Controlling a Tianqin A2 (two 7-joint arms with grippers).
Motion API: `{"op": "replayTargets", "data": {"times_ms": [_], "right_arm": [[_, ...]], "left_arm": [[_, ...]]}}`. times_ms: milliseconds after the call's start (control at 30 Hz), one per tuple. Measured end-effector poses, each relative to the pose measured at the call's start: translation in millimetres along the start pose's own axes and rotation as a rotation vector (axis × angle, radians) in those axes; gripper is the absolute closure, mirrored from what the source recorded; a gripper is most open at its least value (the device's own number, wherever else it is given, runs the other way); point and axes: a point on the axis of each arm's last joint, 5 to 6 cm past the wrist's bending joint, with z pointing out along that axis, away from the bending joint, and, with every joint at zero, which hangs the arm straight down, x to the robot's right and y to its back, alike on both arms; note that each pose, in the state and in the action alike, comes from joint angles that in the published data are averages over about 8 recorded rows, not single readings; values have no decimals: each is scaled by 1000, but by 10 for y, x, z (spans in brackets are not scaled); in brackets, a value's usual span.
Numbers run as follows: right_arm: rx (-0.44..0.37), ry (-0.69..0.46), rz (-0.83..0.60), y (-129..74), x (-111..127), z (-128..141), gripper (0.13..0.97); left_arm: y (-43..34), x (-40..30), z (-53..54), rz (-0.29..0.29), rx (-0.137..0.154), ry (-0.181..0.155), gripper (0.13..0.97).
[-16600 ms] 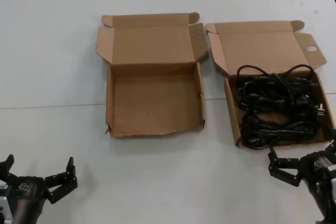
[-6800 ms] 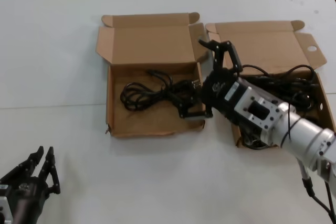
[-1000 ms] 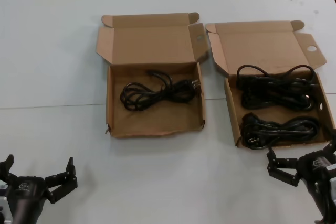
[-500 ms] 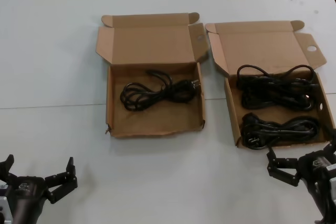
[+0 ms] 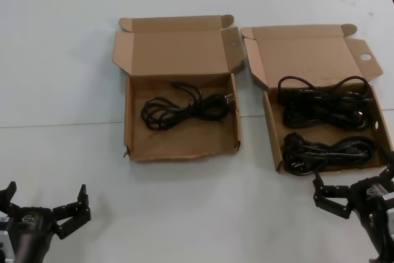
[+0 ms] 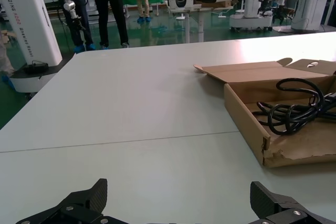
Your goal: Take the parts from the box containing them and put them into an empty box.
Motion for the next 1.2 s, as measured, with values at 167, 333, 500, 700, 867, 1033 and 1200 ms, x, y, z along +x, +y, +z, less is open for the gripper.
{"op": "replayTargets", "data": {"times_ms": [167,333,500,700,867,1033,1200], "right_arm": [[0,0,0,0,0,0,130],[0,0,0,0,0,0,130],[0,0,0,0,0,0,130],[0,0,0,0,0,0,130],[0,0,0,0,0,0,130],[0,0,0,0,0,0,130],[0,0,0,0,0,0,130]], "left_arm": [[0,0,0,0,0,0,132],[0,0,0,0,0,0,132],[0,0,0,0,0,0,132],[0,0,0,0,0,0,132],[0,0,0,0,0,0,132],[0,0,0,0,0,0,132],[0,0,0,0,0,0,132]]}}
